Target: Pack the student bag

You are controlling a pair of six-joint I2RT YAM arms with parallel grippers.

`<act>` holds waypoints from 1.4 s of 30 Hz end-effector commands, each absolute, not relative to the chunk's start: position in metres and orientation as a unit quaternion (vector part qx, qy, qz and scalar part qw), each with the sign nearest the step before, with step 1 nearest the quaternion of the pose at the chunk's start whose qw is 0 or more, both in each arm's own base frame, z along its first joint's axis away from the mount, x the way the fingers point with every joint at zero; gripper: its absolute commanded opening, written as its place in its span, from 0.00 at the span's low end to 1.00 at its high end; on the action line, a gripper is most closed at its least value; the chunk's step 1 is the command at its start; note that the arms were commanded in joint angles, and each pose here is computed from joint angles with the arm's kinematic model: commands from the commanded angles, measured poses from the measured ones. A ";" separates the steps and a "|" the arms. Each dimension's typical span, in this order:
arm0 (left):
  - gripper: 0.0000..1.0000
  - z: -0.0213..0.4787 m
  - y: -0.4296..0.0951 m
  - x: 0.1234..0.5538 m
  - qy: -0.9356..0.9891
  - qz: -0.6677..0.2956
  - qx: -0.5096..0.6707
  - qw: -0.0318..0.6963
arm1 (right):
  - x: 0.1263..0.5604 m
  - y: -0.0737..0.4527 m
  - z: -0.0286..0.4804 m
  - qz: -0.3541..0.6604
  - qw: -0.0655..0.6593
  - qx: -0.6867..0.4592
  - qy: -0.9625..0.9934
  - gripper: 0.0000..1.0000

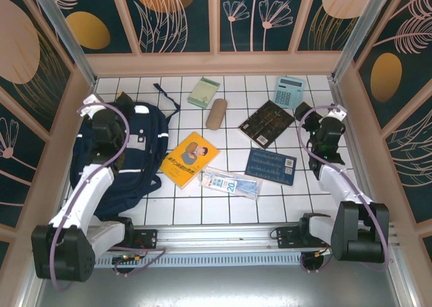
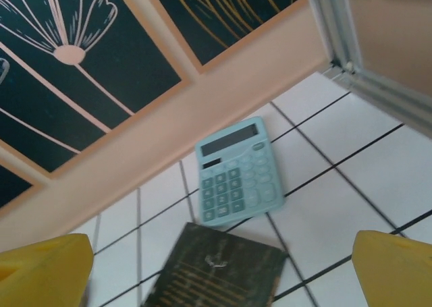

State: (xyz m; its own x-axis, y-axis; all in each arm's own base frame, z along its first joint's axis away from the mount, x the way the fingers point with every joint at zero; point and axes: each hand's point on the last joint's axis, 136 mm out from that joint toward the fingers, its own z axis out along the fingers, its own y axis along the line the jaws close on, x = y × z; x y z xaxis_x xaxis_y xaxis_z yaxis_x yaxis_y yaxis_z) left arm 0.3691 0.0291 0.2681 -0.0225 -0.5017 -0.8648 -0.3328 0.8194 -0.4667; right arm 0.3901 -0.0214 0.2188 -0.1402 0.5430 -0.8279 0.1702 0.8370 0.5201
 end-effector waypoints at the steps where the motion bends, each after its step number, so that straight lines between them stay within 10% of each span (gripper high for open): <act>1: 0.94 0.210 0.005 0.341 0.763 -0.144 -0.305 0.551 | 0.383 0.021 0.216 0.237 0.541 0.223 0.775 0.99; 9: 0.74 0.165 -0.019 0.287 0.806 -0.199 -0.304 0.468 | 0.354 0.107 0.225 0.268 0.545 0.099 0.789 0.99; 13: 0.89 0.162 -0.044 0.281 0.830 -0.214 -0.258 0.445 | 0.352 0.120 0.216 0.279 0.537 0.085 0.791 0.99; 19: 0.76 0.132 -0.081 0.274 0.879 -0.176 -0.190 0.401 | 0.353 0.133 0.205 0.285 0.517 0.071 0.804 0.99; 42: 0.50 0.051 -0.085 0.265 0.944 0.174 -0.045 0.278 | 0.352 0.148 0.193 0.291 0.496 0.060 0.816 0.99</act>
State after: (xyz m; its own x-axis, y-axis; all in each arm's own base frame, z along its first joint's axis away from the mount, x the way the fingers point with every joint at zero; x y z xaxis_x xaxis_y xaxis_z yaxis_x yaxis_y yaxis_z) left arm 0.2640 -0.0986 0.0476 -0.8338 -0.0370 -0.5509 -0.1647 0.9690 0.1842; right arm 0.3526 0.1411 0.1876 -0.5005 0.3944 -0.7707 -0.1620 0.8318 0.5309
